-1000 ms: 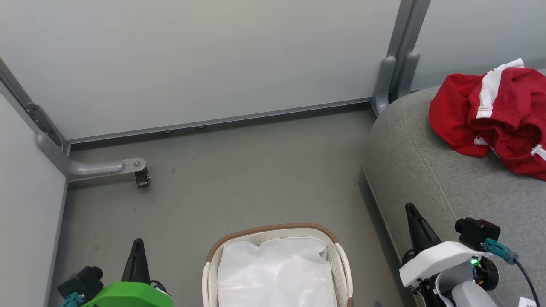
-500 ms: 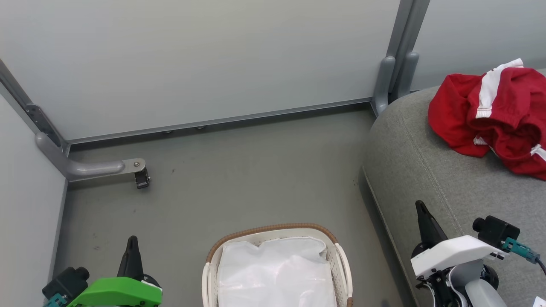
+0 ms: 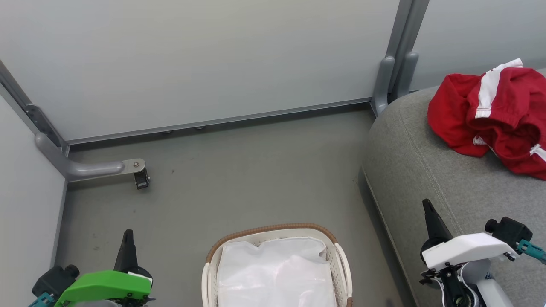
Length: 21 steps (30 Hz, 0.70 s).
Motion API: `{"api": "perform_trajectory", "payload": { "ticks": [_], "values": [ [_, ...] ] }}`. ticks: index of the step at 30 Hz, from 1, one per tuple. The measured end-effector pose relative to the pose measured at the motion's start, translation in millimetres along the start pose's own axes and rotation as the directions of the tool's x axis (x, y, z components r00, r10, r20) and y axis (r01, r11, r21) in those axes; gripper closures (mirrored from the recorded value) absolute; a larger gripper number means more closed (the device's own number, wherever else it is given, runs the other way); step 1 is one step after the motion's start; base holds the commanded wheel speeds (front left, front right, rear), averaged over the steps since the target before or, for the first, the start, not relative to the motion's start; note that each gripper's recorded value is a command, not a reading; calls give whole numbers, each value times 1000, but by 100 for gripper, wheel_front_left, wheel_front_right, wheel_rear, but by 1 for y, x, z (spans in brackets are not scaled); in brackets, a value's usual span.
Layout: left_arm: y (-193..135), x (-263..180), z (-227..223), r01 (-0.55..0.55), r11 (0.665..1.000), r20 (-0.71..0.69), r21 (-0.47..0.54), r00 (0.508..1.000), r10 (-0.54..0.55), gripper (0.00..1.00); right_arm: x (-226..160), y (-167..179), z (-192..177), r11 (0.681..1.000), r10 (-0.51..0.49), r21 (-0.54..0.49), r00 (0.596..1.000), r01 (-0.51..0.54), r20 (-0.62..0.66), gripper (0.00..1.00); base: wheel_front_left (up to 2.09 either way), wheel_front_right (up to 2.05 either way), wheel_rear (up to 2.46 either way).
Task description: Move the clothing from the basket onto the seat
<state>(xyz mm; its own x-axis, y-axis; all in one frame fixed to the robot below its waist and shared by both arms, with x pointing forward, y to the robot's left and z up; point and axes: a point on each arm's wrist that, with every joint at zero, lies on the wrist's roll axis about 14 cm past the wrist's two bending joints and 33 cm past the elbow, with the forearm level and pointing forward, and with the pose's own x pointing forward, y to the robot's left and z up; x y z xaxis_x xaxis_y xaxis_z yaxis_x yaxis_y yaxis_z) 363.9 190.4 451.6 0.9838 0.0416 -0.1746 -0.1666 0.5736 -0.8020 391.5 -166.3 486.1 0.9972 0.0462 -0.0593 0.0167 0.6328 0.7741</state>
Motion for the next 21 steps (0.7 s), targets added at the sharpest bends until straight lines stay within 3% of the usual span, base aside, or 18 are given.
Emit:
{"api": "perform_trajectory", "payload": {
  "ticks": [21],
  "values": [
    [-10, 6, 12, 34, 976, 10, -213, 999, -33, 100, -1, -4, 12, 972, -14, 237, 1000, 9, 18, 100, 0, 0, 0]
  ]
}}
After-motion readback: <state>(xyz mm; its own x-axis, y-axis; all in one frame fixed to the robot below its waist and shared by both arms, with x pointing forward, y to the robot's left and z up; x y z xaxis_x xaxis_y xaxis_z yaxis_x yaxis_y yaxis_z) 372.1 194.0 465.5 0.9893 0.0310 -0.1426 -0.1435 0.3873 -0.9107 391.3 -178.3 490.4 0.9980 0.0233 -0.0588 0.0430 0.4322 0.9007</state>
